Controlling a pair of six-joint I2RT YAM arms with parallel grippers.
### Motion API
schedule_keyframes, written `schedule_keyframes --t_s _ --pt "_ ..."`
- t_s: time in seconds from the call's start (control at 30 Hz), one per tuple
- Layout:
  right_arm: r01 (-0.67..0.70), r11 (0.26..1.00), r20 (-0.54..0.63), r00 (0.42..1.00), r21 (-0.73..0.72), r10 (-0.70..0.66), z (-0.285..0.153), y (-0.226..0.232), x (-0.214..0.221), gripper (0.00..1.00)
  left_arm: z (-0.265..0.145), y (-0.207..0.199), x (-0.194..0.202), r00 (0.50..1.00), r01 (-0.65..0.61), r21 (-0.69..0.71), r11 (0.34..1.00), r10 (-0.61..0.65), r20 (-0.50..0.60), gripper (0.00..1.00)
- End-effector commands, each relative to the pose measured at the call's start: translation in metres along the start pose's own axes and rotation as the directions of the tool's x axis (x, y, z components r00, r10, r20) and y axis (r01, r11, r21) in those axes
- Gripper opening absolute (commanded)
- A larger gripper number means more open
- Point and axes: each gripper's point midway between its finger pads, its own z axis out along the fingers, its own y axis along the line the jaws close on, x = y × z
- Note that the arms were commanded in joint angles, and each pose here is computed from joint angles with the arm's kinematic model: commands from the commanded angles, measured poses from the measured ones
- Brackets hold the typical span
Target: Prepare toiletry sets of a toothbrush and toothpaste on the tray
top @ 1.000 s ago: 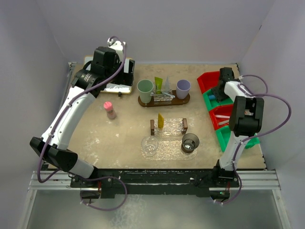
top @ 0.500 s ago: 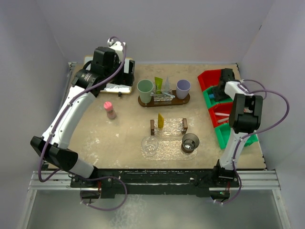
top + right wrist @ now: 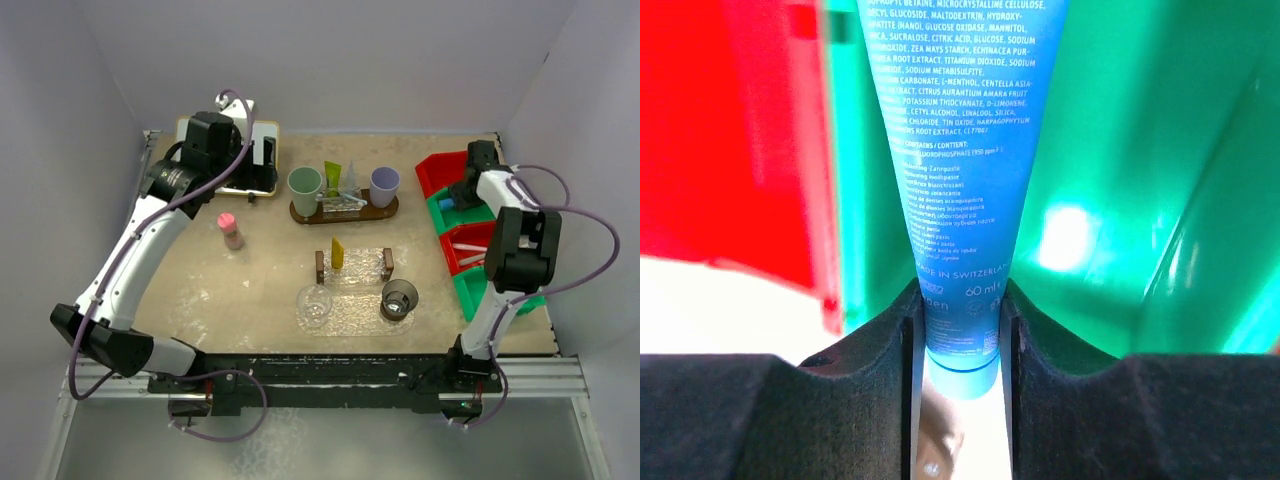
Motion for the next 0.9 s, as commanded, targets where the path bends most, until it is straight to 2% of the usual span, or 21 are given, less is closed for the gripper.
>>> schedule_keyframes --t_s 0.0,0.2,0.3,0.4,0.53,0.77,0.87 --pt "-0.024 0.986 0.102 0.994 -0.166 0.041 -0.071 0.028 -0.04 0.32 -0.021 -0.007 -0.016 0.995 0.044 0.056 0.997 -0.049 0.086 0.93" --pt "0.014 0.959 0.129 0.991 -0.282 0.023 -0.11 0.03 -0.046 0.31 -0.036 -0.021 -0.011 0.993 0.078 0.136 0.988 -0.089 0.074 0.93" --pt "0.172 0.89 0.173 0.979 -0.421 -0.107 -0.151 0.047 -0.043 0.3 -0.04 -0.036 -0.005 0.993 0.106 0.217 0.97 -0.116 0.036 0.93" --pt "0.285 0.78 0.172 0.958 -0.557 -0.228 -0.195 0.054 -0.016 0.31 -0.044 -0.053 0.003 0.986 0.158 0.305 0.939 -0.164 -0.007 0.93" --pt "0.345 0.661 0.175 0.934 -0.667 -0.312 -0.259 0.046 0.026 0.3 -0.055 -0.08 0.007 0.975 0.214 0.452 0.866 -0.215 -0.05 0.93" --pt "0.259 0.481 0.04 0.907 -0.838 -0.419 -0.359 0.033 0.129 0.31 -0.051 -0.118 0.004 0.939 0.329 0.627 0.706 -0.315 -0.138 0.99" --pt "0.232 0.438 0.003 0.886 -0.869 -0.464 -0.382 0.034 0.163 0.31 -0.05 -0.133 0.002 0.943 0.317 0.661 0.68 -0.301 -0.142 0.98"
